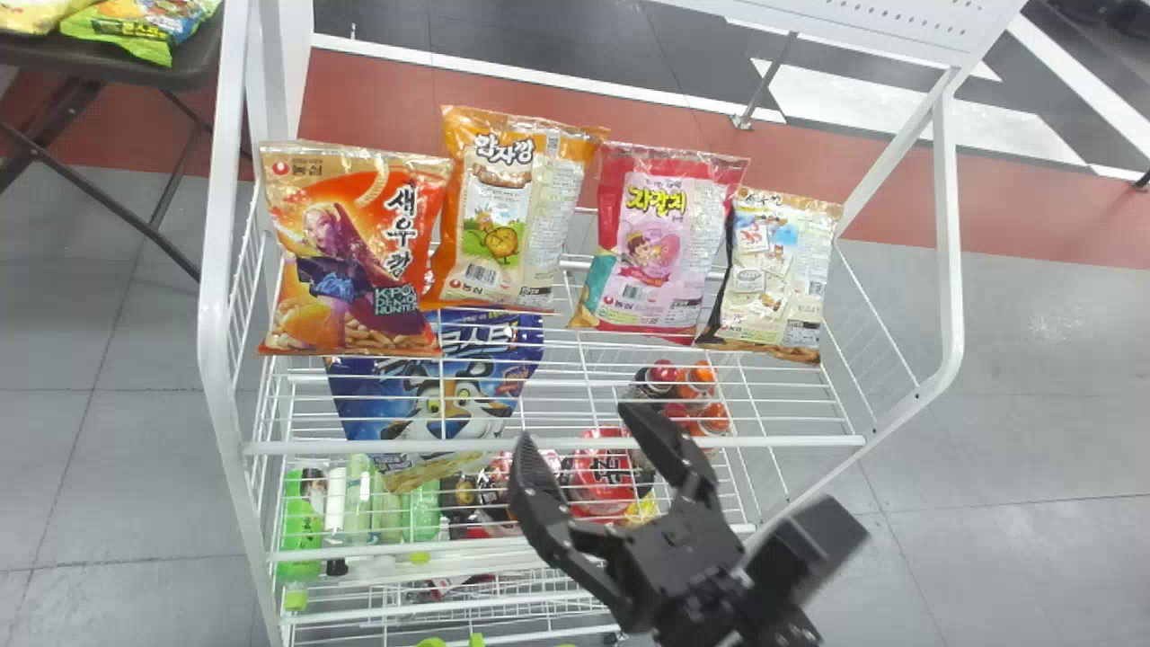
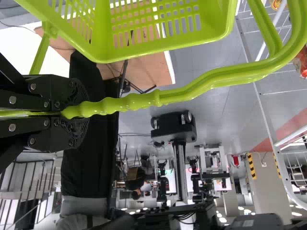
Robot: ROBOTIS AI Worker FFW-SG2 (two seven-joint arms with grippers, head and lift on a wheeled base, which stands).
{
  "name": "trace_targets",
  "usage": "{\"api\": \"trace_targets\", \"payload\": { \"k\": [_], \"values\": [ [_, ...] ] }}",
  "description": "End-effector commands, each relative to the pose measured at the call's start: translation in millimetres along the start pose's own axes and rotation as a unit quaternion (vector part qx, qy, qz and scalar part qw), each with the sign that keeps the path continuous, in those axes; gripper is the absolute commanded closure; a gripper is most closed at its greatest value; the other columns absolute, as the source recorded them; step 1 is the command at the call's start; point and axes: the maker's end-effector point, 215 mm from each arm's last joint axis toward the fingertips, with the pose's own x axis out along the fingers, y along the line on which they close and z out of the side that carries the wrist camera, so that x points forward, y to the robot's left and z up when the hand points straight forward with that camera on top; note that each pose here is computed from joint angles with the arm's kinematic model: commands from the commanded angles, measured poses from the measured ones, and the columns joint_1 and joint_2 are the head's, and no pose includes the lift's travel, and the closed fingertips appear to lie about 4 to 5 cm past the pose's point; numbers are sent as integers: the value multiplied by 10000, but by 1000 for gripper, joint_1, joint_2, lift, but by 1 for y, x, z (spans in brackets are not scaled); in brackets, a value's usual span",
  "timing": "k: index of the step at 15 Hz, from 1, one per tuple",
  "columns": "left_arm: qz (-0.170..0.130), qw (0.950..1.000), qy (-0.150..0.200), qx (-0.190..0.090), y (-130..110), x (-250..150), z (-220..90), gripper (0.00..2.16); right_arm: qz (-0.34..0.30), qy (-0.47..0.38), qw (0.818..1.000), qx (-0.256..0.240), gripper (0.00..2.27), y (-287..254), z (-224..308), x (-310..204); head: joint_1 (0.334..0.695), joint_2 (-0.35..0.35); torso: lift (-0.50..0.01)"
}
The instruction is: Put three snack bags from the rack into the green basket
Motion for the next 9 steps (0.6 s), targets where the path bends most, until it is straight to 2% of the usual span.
{"api": "trace_targets", "payload": {
  "k": [1,6,9],
  "values": [
    [30,10000,-1,53,0,2,2,1646,208,106,9997,-92,83,19,-5,45,695,-350,0],
    [83,9998,108,170,2,11,4,1642,493,217,9981,-304,83,55,1,140,695,-350,0],
    [76,9998,109,170,2,11,4,1646,539,228,9974,-431,83,72,2,184,695,-296,0]
  ]
}}
